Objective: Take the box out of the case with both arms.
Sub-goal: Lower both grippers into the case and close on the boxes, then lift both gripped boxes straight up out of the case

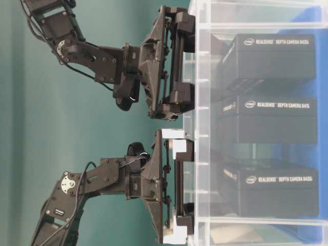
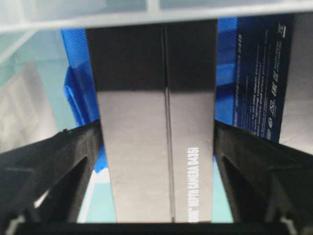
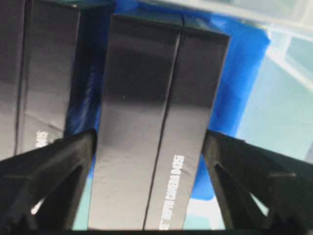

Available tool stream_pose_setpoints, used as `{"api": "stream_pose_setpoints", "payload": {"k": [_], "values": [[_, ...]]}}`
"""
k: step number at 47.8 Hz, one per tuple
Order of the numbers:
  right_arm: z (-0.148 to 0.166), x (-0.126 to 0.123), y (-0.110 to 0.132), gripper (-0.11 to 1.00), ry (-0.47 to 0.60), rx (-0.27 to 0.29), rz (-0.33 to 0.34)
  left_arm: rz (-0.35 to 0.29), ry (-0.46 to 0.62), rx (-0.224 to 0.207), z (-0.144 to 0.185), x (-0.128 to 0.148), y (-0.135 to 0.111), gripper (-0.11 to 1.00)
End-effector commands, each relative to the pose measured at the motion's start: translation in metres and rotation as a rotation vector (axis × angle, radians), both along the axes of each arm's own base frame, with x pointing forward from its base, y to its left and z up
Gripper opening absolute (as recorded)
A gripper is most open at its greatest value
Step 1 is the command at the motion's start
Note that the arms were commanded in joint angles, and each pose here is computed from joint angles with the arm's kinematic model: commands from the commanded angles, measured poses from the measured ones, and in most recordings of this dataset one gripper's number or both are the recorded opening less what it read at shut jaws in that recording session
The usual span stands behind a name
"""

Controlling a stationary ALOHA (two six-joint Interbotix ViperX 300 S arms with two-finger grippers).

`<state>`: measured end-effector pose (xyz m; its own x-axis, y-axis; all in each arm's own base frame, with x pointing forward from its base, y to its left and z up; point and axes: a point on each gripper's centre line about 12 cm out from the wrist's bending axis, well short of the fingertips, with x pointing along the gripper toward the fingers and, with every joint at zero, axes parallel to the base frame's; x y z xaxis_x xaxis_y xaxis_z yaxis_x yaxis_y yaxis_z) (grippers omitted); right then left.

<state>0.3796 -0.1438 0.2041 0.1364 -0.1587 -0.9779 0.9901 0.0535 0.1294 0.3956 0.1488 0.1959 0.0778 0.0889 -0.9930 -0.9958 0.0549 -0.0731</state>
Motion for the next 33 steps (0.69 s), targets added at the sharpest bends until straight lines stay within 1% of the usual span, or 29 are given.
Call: {"api": "stream_pose_setpoints", "payload": {"k": [1, 2, 3, 5, 6, 27, 33], "values": [[0.0, -0.006, -0.005, 0.86, 0.017, -0.001, -0.028, 0.007, -0.019, 0.006, 0.008, -0.002, 0.003, 0.7], [-0.001, -0.007, -0.005, 0.82, 0.02, 0.001, -0.032, 0.007, -0.018, 0.005, 0.008, -0.002, 0.003, 0.64], [-0.002, -0.008, -0.005, 0.78, 0.022, 0.002, -0.037, 0.009, -0.019, 0.002, 0.008, -0.002, 0.003, 0.62], [-0.003, -0.009, -0.004, 0.68, 0.024, 0.004, -0.044, 0.012, -0.022, -0.001, 0.008, -0.002, 0.003, 0.62], [-0.003, -0.01, -0.004, 0.65, 0.024, 0.004, -0.047, 0.009, -0.022, -0.003, 0.008, -0.001, 0.002, 0.62], [0.002, -0.006, -0.004, 0.65, -0.02, -0.004, -0.052, 0.017, -0.025, -0.005, 0.013, -0.002, 0.001, 0.62], [0.006, -0.004, -0.004, 0.65, -0.03, -0.007, -0.051, 0.014, -0.039, 0.0, 0.018, 0.0, 0.001, 0.62]]}}
